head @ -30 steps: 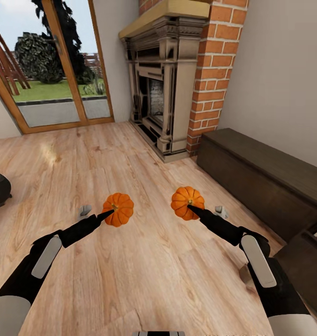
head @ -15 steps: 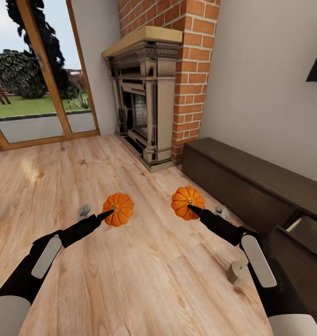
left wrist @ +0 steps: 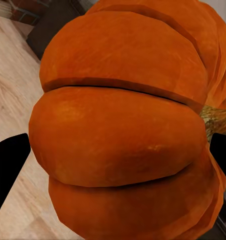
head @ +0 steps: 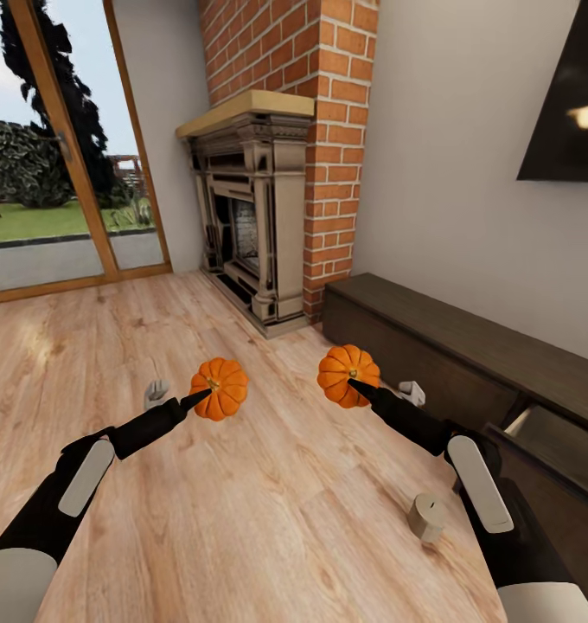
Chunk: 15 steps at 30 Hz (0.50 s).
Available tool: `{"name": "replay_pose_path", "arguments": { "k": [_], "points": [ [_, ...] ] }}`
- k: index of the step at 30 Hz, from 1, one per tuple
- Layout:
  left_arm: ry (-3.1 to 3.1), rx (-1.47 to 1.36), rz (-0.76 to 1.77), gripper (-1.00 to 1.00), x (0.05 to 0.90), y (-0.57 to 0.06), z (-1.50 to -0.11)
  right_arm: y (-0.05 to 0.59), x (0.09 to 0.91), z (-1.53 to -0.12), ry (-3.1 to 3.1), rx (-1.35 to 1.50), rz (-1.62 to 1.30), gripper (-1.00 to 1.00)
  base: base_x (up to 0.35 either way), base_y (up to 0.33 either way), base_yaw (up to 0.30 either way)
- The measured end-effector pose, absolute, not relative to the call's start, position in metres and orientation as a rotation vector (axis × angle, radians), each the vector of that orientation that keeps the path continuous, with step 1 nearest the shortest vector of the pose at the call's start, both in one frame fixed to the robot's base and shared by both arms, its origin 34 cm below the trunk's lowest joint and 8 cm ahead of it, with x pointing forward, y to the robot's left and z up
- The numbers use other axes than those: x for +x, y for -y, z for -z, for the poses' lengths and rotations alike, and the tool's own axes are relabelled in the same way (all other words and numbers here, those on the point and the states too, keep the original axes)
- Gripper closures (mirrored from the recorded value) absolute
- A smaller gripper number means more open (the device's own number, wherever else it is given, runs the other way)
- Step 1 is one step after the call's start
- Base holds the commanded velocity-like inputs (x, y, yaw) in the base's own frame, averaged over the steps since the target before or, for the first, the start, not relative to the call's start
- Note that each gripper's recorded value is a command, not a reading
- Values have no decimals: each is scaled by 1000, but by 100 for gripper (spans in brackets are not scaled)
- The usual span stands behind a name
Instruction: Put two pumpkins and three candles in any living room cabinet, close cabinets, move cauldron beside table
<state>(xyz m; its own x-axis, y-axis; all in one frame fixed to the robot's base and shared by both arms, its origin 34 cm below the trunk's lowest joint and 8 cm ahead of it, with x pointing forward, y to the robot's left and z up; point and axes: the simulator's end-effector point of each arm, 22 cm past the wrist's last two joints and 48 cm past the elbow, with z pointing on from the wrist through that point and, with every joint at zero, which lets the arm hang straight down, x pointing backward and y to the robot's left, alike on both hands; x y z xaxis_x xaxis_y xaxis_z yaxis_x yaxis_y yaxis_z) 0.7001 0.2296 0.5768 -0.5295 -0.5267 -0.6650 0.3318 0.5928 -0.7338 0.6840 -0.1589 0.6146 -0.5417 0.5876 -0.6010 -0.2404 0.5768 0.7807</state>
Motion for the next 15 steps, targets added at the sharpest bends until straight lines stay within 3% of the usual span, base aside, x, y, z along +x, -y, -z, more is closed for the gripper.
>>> {"name": "replay_pose_path", "arguments": {
  "k": [8,15],
  "points": [
    [-1816,-145,1085,100,698,-230,-590,159,682,-627,-1841,270,-1090,100,6,0,-13],
    [-1807,-137,1086,100,698,-229,-596,160,680,-629,-1838,269,-1089,100,8,0,-183]
  ]
}}
